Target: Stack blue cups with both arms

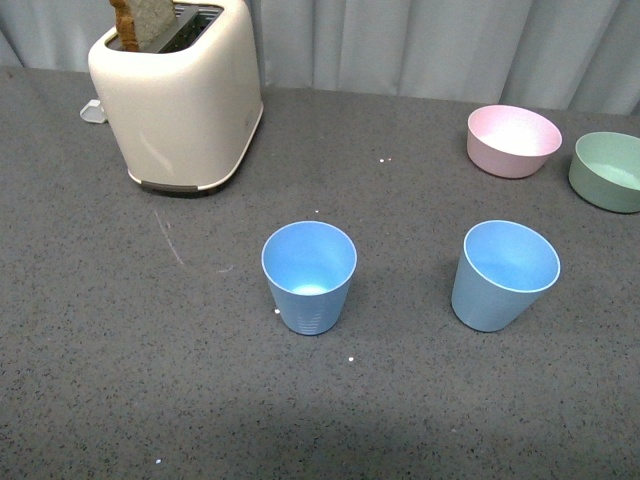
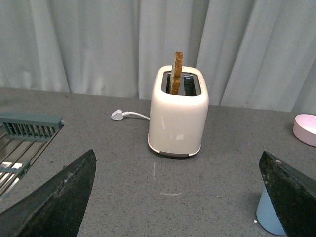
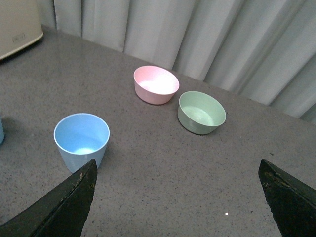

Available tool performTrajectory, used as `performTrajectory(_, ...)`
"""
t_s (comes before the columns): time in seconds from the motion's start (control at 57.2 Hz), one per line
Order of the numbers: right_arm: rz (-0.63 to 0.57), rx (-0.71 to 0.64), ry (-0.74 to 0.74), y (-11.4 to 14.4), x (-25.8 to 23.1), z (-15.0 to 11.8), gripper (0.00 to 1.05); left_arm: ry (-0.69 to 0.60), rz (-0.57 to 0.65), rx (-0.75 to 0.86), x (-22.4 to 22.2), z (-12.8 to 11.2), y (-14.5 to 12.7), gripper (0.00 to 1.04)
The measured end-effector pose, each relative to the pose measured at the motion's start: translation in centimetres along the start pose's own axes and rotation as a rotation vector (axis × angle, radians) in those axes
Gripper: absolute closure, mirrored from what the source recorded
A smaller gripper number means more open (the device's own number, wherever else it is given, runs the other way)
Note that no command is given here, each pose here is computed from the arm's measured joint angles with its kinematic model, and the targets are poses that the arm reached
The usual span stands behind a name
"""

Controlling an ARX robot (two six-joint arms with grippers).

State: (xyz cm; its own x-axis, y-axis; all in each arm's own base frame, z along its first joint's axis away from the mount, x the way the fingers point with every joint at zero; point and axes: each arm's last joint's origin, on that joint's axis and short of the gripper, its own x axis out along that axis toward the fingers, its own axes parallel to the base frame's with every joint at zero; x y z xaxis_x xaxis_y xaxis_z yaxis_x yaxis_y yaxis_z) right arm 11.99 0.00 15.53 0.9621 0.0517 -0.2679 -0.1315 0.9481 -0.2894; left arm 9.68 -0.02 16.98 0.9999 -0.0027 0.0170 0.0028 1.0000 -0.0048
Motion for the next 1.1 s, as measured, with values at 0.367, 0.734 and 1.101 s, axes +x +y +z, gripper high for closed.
performTrajectory(0.367,0.129,0.154,0.365,0.2,8.9,0.7,0.1,0.0,0.0,0.0,0.0,0.0,0.0,0.07)
performTrajectory(0.734,0.139,0.305,0.613,2.6,17.1,1.4,0.1,0.0,0.0,0.0,0.0,0.0,0.0,0.07)
performTrajectory(1.101,0.123,0.354,0.76,4.5,20.5,1.2,0.1,0.0,0.0,0.0,0.0,0.0,0.0,0.07)
